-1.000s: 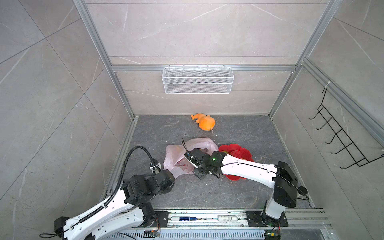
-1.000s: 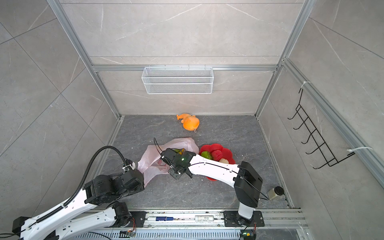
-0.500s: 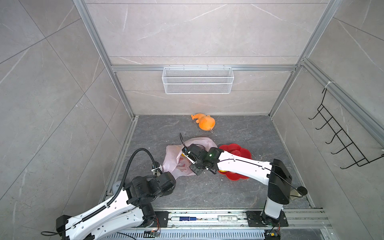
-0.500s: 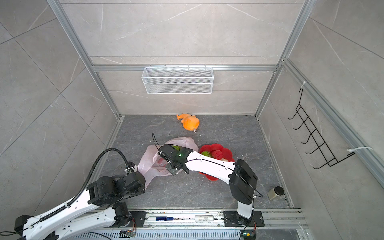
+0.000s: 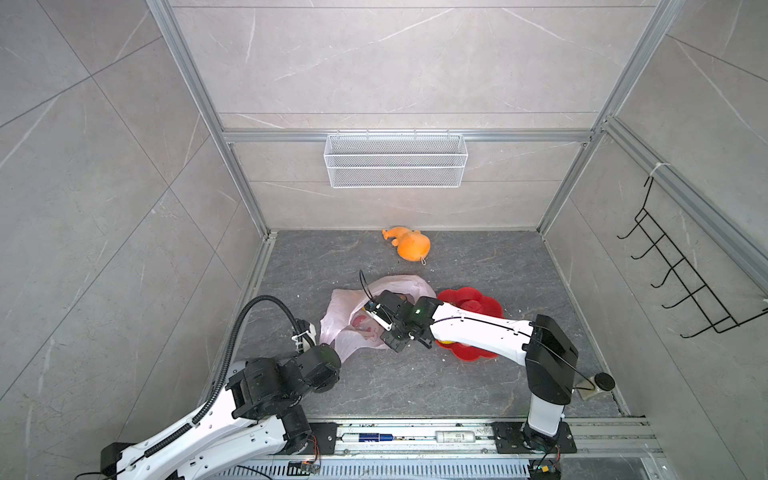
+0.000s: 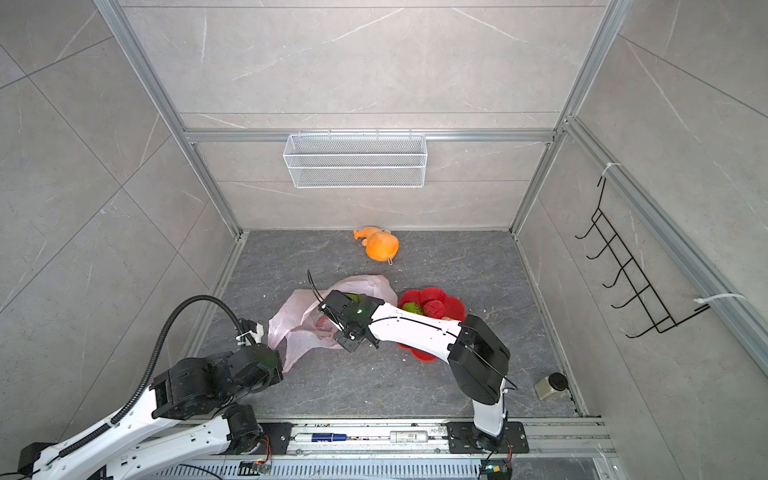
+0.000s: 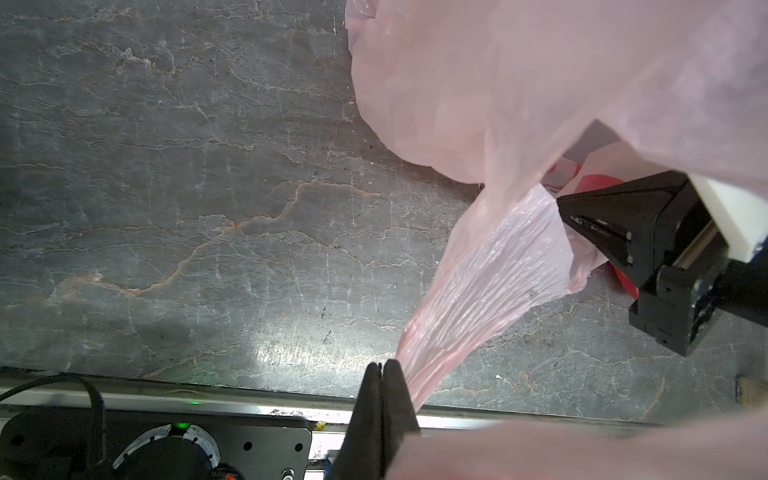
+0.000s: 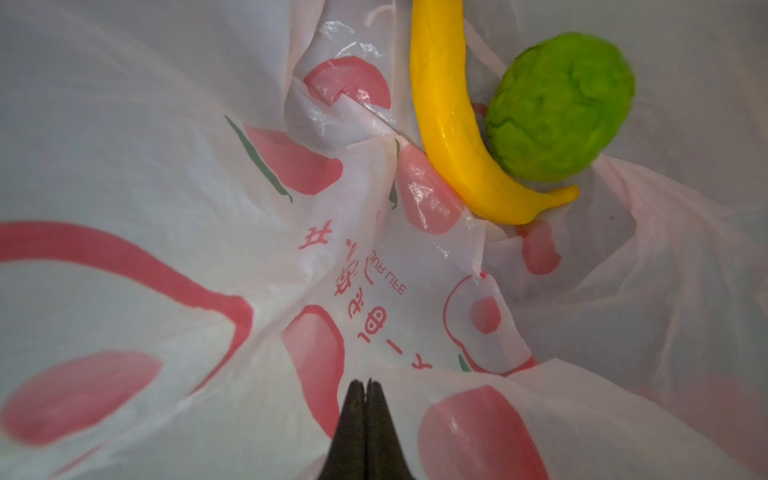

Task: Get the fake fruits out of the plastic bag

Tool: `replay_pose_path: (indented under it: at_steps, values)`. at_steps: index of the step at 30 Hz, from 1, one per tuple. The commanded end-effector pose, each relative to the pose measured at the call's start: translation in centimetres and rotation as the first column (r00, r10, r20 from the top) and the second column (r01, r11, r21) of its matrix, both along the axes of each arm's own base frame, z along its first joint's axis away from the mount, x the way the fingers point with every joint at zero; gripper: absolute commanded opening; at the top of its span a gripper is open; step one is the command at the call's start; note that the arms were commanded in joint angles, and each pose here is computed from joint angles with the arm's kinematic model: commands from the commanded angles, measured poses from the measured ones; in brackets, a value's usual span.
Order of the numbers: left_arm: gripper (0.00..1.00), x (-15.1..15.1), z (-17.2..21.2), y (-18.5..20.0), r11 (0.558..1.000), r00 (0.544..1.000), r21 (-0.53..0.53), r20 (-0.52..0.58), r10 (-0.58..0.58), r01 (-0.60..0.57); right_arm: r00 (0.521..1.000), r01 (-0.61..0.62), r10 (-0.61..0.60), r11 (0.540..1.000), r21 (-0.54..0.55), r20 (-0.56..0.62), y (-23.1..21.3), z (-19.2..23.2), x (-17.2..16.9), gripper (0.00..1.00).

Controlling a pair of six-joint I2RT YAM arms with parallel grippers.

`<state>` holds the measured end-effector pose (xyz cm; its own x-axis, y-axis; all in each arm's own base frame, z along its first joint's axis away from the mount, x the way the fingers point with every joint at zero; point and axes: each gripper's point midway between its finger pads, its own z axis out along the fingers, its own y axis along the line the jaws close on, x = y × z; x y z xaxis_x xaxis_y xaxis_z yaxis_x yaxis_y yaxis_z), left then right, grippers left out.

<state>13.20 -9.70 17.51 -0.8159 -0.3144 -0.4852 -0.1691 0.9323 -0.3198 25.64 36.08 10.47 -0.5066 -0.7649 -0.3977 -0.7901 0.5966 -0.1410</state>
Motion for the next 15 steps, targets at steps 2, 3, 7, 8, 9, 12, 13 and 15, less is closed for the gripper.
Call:
replay_pose_path:
  at_steps: [2,3,7,8,9,12,13,15]
  values:
    - [0.00,-0.1,-0.3,-0.5,1.000,1.000,-0.018,-0.012,-0.003,0.003,0.999,0.053,-0.053,0.998,0.023,0.009,0.1,0.0,1.7,0.00]
    - [0.00,-0.3,-0.8,-0.6,1.000,1.000,-0.018,-0.026,-0.008,0.008,0.998,0.063,-0.063,0.997,0.033,0.012,0.3,0.2,2.0,0.00]
    - [0.00,-1.1,-2.4,-0.6,1.000,0.997,-0.003,-0.077,-0.025,0.025,0.994,0.103,-0.104,0.992,0.067,0.015,1.0,0.8,3.3,0.00]
    - [0.00,-1.1,-2.6,-0.6,1.000,0.996,0.000,-0.083,-0.027,0.027,0.994,0.112,-0.113,0.991,0.070,0.012,1.1,0.7,3.6,0.00]
    - [0.00,-1.2,-2.8,-0.6,1.000,0.996,0.006,-0.086,-0.030,0.031,0.992,0.121,-0.122,0.990,0.073,0.010,1.3,0.6,3.9,0.00]
    - [0.00,-1.3,-3.2,-0.6,0.999,0.995,0.019,-0.098,-0.035,0.037,0.987,0.159,-0.160,0.983,0.096,0.008,1.9,0.6,4.7,0.00]
    - [0.00,-1.4,-3.3,-0.7,0.999,0.994,0.021,-0.100,-0.038,0.040,0.984,0.175,-0.177,0.979,0.104,0.009,2.1,0.6,5.0,0.00]
    - [0.00,-1.4,-3.5,-1.0,0.999,0.994,0.020,-0.099,-0.043,0.045,0.978,0.207,-0.209,0.972,0.114,0.011,2.2,0.6,5.6,0.00]
